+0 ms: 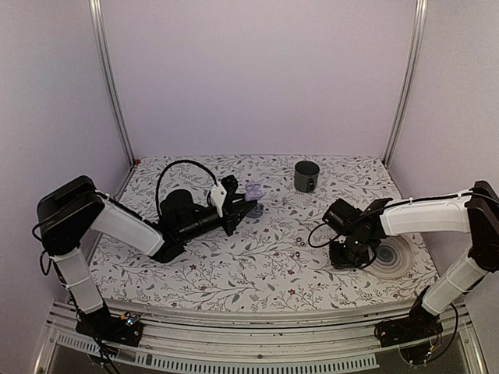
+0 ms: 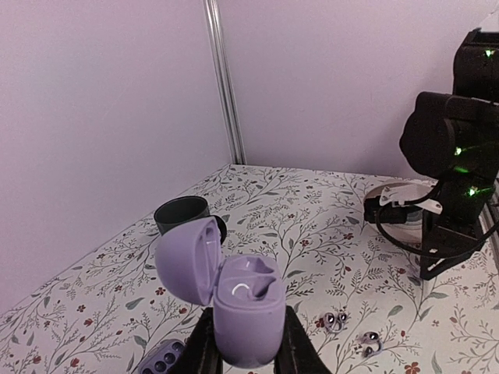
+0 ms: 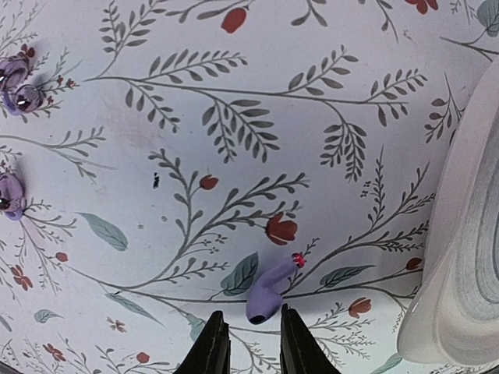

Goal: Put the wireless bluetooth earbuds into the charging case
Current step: Pick up the left earbud from the center of the board.

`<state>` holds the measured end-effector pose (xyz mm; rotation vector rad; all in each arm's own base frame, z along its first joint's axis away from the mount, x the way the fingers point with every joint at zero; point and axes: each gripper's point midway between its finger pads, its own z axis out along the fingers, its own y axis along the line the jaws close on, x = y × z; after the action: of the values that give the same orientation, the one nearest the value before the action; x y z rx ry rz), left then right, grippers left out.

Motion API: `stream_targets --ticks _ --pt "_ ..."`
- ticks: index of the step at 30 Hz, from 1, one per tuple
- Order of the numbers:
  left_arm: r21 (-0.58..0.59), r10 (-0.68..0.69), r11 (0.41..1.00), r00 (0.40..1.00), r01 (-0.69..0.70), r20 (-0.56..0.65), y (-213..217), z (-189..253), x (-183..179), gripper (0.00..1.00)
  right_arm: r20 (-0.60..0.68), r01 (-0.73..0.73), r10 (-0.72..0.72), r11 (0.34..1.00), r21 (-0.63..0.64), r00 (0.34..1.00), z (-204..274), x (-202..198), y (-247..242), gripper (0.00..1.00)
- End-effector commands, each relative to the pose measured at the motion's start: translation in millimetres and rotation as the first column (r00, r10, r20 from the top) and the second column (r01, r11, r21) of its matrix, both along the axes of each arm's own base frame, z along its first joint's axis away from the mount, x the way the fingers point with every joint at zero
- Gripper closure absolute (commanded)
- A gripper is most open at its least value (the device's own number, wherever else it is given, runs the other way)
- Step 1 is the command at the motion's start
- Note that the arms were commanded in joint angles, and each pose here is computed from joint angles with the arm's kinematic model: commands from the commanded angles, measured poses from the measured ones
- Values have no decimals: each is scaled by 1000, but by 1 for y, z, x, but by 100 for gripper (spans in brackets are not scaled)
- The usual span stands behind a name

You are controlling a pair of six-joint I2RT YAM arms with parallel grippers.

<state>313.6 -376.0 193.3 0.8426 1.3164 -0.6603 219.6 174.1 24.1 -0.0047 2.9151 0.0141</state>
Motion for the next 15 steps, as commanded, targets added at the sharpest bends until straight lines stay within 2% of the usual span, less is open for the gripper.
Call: stream_targets --ticks 1,3,8,15 --pt "-24 5 1000 1000 -4 24 3 11 2 100 -8 -25 25 998 58 1000 15 -1 16 74" --pt "-25 2 1000 1000 -1 25 2 12 1 100 -14 -21 22 997 69 1000 15 -1 19 74" --pt "-26 -1 1000 1000 2 25 3 12 -1 100 17 4 -4 1000 1 1000 18 1 1 73" --pt "-31 -7 999 1000 8 26 2 13 -2 100 103 -92 90 996 16 991 25 17 10 68"
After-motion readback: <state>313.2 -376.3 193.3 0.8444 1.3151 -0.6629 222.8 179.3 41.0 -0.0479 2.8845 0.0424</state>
